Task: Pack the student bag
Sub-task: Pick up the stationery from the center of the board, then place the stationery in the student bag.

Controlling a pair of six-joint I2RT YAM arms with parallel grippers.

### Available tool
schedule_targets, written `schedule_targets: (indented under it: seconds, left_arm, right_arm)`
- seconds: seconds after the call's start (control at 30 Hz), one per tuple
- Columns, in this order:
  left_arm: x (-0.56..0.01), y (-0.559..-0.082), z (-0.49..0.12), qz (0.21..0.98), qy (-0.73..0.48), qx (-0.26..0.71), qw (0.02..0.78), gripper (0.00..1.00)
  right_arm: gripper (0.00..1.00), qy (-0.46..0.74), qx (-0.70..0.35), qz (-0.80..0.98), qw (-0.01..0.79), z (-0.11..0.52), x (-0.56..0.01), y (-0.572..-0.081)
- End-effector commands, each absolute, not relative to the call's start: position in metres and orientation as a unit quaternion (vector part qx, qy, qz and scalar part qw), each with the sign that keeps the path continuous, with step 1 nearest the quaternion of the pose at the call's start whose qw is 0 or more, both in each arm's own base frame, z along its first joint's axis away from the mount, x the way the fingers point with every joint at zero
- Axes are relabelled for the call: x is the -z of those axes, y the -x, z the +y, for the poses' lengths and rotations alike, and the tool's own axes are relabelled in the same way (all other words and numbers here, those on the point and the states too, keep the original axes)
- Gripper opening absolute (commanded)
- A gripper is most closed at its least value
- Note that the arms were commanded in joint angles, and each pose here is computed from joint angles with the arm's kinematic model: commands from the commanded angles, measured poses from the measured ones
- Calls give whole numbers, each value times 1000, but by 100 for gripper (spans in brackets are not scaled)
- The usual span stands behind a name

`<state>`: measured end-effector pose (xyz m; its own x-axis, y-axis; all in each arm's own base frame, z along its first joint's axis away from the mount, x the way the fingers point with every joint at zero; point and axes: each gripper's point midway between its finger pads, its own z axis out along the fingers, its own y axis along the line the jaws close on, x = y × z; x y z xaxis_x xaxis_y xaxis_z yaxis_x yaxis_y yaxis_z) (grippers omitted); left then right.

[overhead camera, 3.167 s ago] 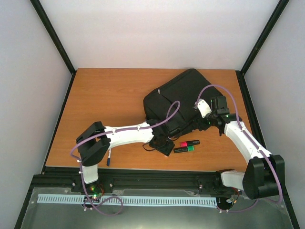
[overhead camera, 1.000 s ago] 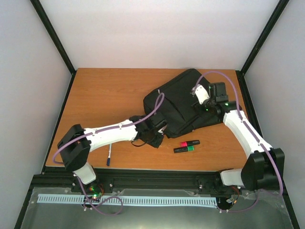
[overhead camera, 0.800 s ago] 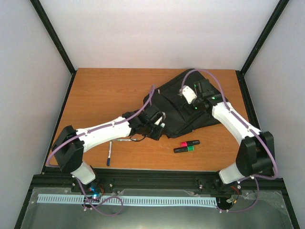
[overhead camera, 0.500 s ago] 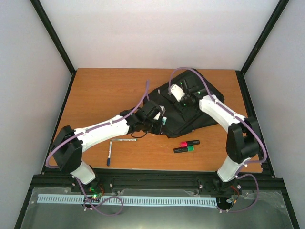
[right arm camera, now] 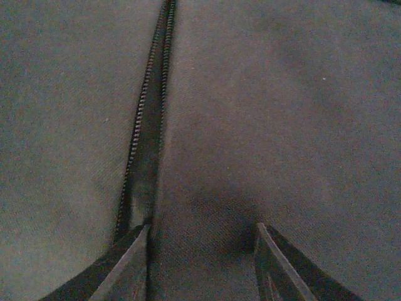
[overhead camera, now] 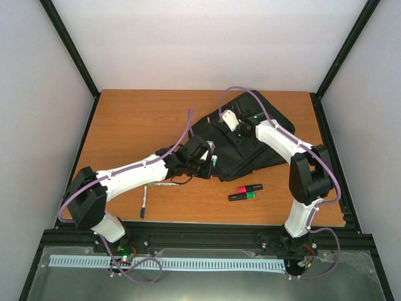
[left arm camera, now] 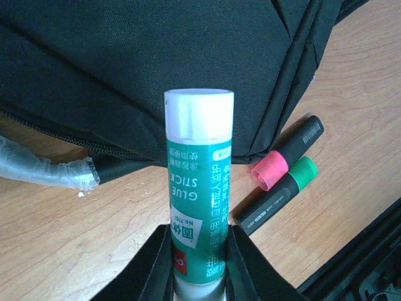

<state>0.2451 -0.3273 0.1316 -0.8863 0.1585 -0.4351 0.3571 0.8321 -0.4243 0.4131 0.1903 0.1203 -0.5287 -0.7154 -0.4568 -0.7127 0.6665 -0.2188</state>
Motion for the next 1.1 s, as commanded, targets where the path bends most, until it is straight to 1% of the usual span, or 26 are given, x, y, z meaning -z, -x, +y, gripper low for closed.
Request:
schedule_targets:
  seconds: [0.0,0.07,0.1,0.13,0.17,0.33,0.47,0.63,0.73,0.83,1.07]
  left_arm:
    - [-147,-255,-331,928,-122,272,222,1]
    - [-148,-258,-330,928,-118,271,226,1]
    - [-147,-259,-329,928,-114,273,226,1]
    - [-148,-261,-329,928,-109,277,225,1]
    - [-149,-263,-328,927,-104,285,222,1]
    - [-156,-279,-327,912,-74,347,205,1]
    - [-177,-294,-340,894,-87,382,217,1]
    - [-198,-311,-366,874,-104,416,228,1]
    - [-189,-325,-378,875,-97,418,223,1]
    - [-170,-334,-386,881,-79,421,201,1]
    - [-123,-331,-384,898,-43,408,158,1]
  right_arm:
    - [40,380,5,885,268,193,-128,-424]
    - [27,370,14,891,264,191,-128,-426]
    - [14,369,15,892,260,190,-128,-427]
    - [6,366,14,894,259,190,-129,-428]
    - [3,363,12,895,260,190,-131,-427]
    - [3,360,-33,890,277,201,-154,-418]
    - [3,367,-75,880,293,212,-174,-407]
    - [3,367,-98,876,298,215,-185,-396]
    - [3,366,-105,873,305,216,-192,-392]
    - [3,366,-107,870,312,215,-201,-389]
    - [3,364,-107,867,324,211,-213,-382]
